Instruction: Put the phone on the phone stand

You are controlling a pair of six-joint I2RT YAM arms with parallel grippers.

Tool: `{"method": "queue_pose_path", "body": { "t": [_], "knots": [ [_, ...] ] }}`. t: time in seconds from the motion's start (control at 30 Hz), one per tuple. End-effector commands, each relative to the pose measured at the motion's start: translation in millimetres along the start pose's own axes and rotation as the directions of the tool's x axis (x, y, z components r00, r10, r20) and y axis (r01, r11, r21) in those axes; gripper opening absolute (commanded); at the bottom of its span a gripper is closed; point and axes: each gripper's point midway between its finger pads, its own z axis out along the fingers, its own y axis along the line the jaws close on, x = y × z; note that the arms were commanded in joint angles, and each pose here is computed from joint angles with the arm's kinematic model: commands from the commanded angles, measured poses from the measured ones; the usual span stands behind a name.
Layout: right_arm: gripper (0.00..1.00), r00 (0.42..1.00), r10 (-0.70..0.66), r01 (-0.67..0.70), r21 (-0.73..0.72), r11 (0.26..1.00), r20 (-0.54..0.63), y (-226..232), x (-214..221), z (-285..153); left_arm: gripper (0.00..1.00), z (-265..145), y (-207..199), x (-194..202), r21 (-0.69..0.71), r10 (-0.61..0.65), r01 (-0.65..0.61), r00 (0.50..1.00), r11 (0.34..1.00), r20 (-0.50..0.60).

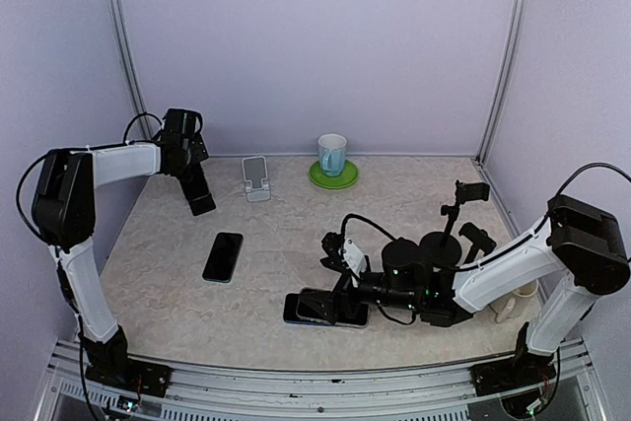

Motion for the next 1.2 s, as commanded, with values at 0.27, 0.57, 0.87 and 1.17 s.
{"method": "queue_pose_path", "body": {
  "t": [0.27, 0.57, 0.87, 1.17],
  "knots": [
    [1.0, 1.0, -0.008, 0.008, -0.01, 1.0, -0.002, 2.8, -1.1, 4.0, 0.82, 11.3, 4.1, -1.6, -0.024, 0.013, -0.013, 1.0, 1.0, -0.006],
    [1.0, 1.0, -0.01, 0.01, -0.009, 1.0, 0.0, 2.6, -1.7, 4.1, 0.86, 15.8, 3.6, 1.4, -0.037, 0.032, -0.033, 0.999, 0.999, -0.019],
    [1.0, 1.0, -0.011, 0.011, -0.008, 1.0, -0.004, 2.5, -0.8, 4.8, 0.9, 18.3, 3.4, 3.7, -0.038, 0.034, -0.035, 0.999, 0.999, -0.025],
    [1.0, 1.0, -0.013, 0.013, -0.008, 1.0, -0.007, 2.5, -0.4, 5.8, 0.94, 18.9, 3.8, 3.1, -0.044, 0.037, -0.038, 0.999, 0.998, -0.022]
  ]
}}
